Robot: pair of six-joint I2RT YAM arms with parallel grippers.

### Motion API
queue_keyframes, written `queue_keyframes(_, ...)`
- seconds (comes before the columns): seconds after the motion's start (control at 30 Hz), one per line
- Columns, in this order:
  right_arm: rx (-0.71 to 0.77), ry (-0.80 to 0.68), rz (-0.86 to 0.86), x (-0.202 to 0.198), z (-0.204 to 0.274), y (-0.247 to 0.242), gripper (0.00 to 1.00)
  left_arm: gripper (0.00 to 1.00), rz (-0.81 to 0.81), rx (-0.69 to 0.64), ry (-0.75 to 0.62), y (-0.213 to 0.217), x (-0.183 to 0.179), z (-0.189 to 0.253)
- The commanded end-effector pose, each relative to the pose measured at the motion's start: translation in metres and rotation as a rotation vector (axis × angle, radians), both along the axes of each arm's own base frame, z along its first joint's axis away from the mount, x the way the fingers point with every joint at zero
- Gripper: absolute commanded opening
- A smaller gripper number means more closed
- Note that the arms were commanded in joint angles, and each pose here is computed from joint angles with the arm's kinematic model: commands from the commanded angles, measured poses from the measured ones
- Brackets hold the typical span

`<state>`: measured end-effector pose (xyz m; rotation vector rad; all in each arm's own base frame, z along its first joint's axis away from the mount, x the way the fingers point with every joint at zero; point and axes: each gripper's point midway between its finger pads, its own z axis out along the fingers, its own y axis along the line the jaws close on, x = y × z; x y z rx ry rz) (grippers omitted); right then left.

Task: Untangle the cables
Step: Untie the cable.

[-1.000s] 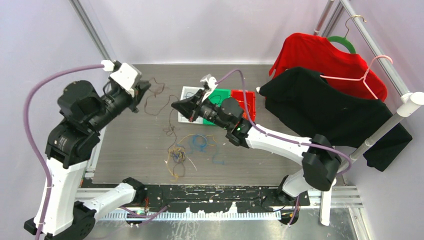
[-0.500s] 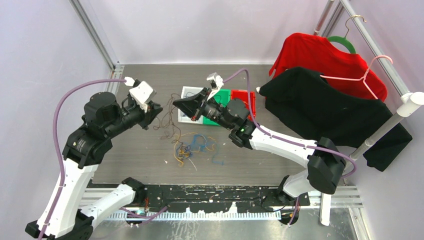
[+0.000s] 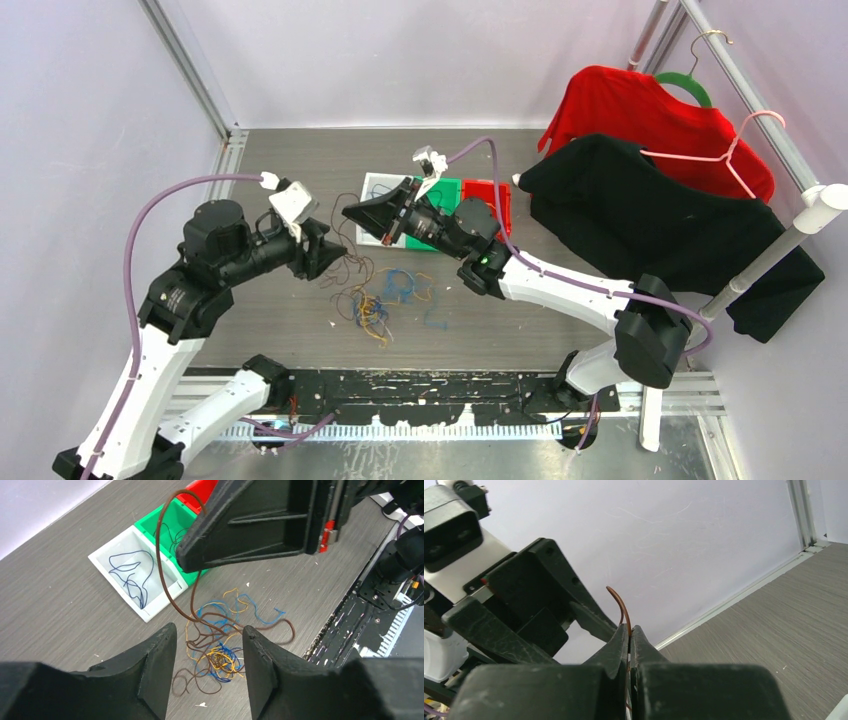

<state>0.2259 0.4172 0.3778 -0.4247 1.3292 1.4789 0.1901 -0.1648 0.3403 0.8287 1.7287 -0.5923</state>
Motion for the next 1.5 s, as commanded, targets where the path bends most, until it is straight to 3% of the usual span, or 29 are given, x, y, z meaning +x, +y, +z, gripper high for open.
queue_keyframes(0.0, 0.098, -0.060, 0.045, -0.020, 0.040, -0.009, 0.01, 0.53, 0.041, -0.065, -0.044, -0.002, 0.011, 0.017)
queue_keyframes(0.13, 0.101, -0.059, 0.069, -0.026, 0.041, -0.004, 0.01, 0.55, -0.032, -0.119, 0.039, -0.017, 0.001, 0.016)
queue_keyframes(0.23, 0.112, -0.057, 0.085, -0.030, 0.044, -0.001, 0.01, 0.47, -0.068, -0.132, 0.064, -0.024, -0.001, 0.013)
queue_keyframes(0.33, 0.116, -0.060, 0.089, -0.033, 0.045, -0.003, 0.01, 0.30, -0.052, -0.118, 0.057, -0.022, 0.003, 0.010)
queue_keyframes(0.4, 0.119, -0.059, 0.087, -0.035, 0.046, -0.006, 0.01, 0.03, -0.017, -0.112, 0.043, -0.018, 0.008, 0.011)
queue_keyframes(0.43, 0.123, -0.061, 0.085, -0.035, 0.047, -0.007, 0.03, 0.00, -0.008, -0.110, 0.036, -0.016, 0.008, 0.012)
queue_keyframes(0.53, 0.128, -0.062, 0.087, -0.039, 0.047, -0.012, 0.16, 0.00, 0.000, -0.113, 0.019, -0.014, 0.008, 0.017)
queue_keyframes(0.63, 0.118, -0.046, 0.078, -0.040, 0.039, -0.017, 0.44, 0.00, -0.012, -0.126, 0.003, -0.015, 0.005, 0.026)
queue_keyframes(0.8, 0.091, -0.045, 0.065, -0.050, 0.019, -0.037, 0.69, 0.00, -0.064, -0.122, -0.045, -0.018, -0.001, 0.046)
queue_keyframes(0.9, 0.039, -0.073, 0.067, -0.058, 0.002, -0.047, 0.79, 0.00, -0.063, -0.123, -0.079, -0.017, 0.000, 0.061)
queue_keyframes(1.07, -0.106, -0.074, 0.074, -0.056, -0.040, -0.039, 0.81, 0.00, -0.092, -0.134, -0.094, -0.019, -0.005, 0.074)
queue_keyframes(1.23, -0.141, -0.085, 0.106, -0.054, -0.056, -0.010, 0.83, 0.00, -0.104, -0.135, -0.107, -0.020, -0.007, 0.084)
queue_keyframes(1.47, -0.218, -0.095, 0.094, -0.047, -0.080, 0.030, 0.67, 0.00, -0.108, -0.149, -0.134, -0.020, -0.008, 0.105)
